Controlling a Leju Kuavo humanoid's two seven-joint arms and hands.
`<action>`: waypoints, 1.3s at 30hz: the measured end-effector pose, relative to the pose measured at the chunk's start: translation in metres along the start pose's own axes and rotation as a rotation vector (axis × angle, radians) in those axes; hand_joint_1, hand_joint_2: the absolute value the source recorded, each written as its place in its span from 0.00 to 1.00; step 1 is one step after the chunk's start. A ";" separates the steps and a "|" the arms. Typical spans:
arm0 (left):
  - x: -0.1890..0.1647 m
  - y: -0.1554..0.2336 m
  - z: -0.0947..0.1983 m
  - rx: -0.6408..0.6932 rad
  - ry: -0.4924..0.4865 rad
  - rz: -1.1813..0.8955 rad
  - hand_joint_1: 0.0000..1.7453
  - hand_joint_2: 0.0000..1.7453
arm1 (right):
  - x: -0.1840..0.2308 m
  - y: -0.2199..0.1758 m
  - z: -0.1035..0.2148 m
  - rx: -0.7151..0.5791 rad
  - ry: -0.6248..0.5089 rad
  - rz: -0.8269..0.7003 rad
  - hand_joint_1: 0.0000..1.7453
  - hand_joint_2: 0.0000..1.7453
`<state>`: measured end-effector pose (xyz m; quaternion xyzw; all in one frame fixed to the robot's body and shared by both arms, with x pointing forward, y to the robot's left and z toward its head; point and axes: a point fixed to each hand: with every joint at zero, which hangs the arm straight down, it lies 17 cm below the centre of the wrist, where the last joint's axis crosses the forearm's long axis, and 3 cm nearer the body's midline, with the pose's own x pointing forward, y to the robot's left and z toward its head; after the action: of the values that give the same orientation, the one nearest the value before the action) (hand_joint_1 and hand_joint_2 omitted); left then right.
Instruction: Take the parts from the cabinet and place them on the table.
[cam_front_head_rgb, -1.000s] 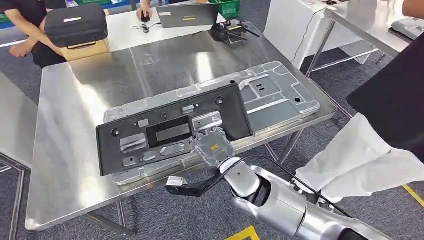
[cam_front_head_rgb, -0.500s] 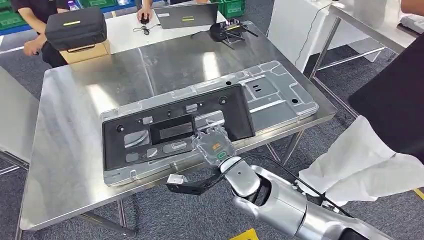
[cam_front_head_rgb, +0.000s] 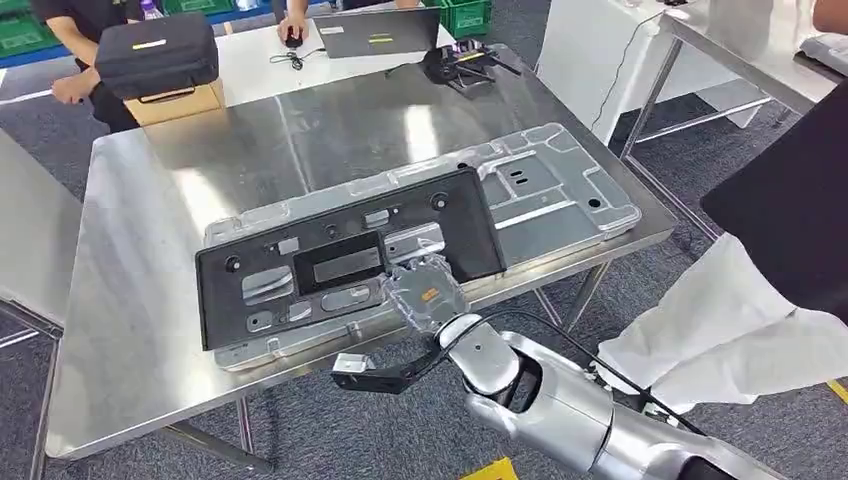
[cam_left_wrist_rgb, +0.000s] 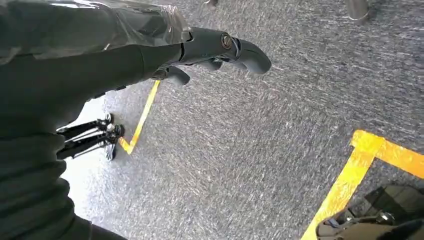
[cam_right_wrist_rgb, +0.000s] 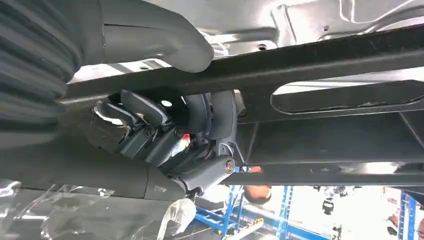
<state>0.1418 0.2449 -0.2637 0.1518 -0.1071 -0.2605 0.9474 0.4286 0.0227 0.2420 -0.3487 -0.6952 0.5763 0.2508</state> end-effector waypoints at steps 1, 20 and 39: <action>0.000 0.000 0.000 0.000 0.000 0.000 0.00 1.00 | 0.000 0.000 0.000 0.000 0.000 0.000 1.00 1.00; -0.001 -0.002 0.001 -0.002 0.001 0.000 0.00 1.00 | 0.008 0.002 0.001 0.002 -0.014 0.001 1.00 1.00; -0.002 -0.004 0.001 -0.006 -0.001 -0.008 0.00 1.00 | 0.009 0.000 -0.002 -0.001 -0.018 0.005 1.00 1.00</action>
<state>0.1381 0.2423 -0.2644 0.1491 -0.1064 -0.2646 0.9468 0.4241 0.0306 0.2417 -0.3456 -0.6968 0.5797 0.2428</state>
